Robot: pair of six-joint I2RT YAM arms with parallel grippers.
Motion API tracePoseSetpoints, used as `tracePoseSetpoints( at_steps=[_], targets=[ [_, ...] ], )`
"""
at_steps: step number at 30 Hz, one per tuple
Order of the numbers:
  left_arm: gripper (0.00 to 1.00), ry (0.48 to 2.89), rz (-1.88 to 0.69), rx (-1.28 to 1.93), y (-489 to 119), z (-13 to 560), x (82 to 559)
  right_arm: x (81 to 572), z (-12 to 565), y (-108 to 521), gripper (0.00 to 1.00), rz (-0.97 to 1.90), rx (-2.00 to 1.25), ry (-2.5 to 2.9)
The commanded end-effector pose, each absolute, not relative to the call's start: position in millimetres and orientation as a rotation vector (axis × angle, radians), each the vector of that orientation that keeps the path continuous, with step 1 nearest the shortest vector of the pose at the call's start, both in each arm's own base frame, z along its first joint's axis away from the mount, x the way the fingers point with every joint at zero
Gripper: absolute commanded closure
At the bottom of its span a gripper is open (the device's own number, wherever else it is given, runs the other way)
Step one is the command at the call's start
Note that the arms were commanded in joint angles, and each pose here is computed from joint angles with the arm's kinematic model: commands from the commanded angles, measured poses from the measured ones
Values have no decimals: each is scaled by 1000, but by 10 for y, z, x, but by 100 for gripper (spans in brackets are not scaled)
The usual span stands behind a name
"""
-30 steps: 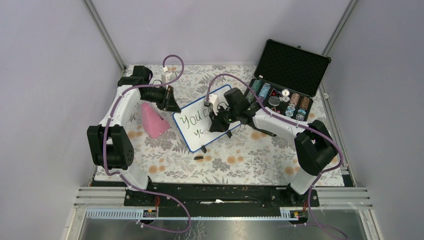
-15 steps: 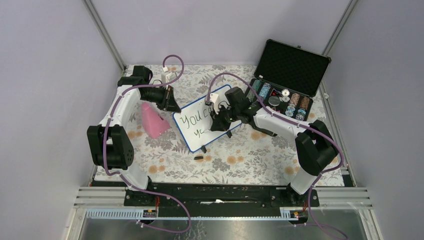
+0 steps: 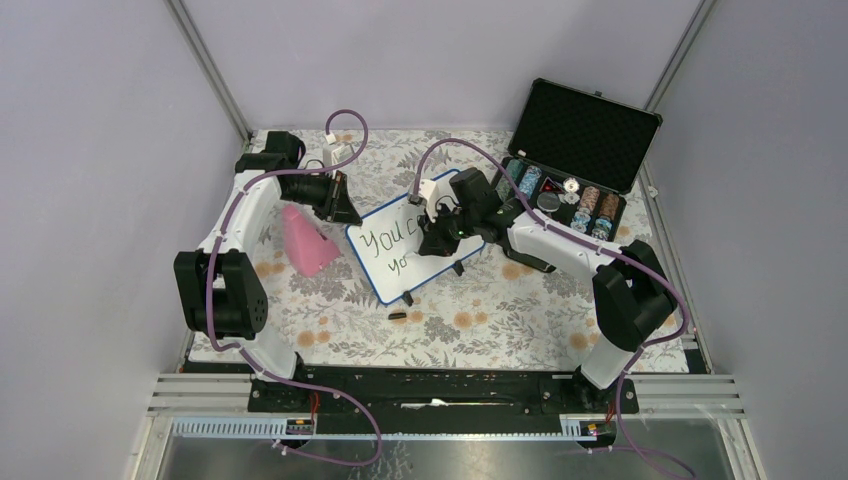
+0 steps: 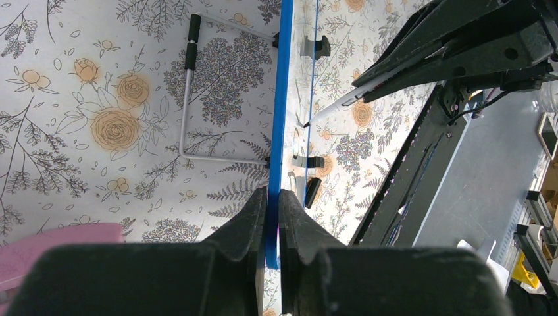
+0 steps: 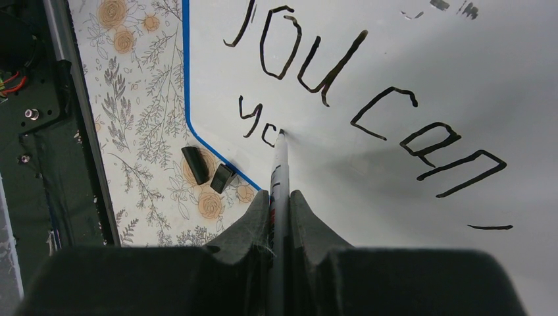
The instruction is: Write a sentence on the whiteboard
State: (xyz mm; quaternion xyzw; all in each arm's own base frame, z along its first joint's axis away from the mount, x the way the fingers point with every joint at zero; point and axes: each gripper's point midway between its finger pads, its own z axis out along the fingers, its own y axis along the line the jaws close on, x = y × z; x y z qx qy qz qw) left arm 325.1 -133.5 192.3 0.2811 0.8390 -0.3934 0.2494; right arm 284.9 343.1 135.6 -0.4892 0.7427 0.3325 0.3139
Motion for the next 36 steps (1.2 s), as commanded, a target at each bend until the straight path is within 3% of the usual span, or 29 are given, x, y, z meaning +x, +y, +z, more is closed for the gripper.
tracePoseSetpoints(
  at_steps=[1, 23, 36],
  targets=[
    [100, 2241, -1018, 793, -1303, 1987, 3311, 2929, 1529, 3539, 100, 871, -1289, 1886],
    [100, 2245, -1013, 792, -1298, 1980, 3306, 2632, 1769, 3521, 100, 960, -1327, 1840],
    [100, 2240, -1011, 796, -1304, 1998, 3315, 2775, 1639, 3324, 100, 882, -1310, 1879]
  ],
)
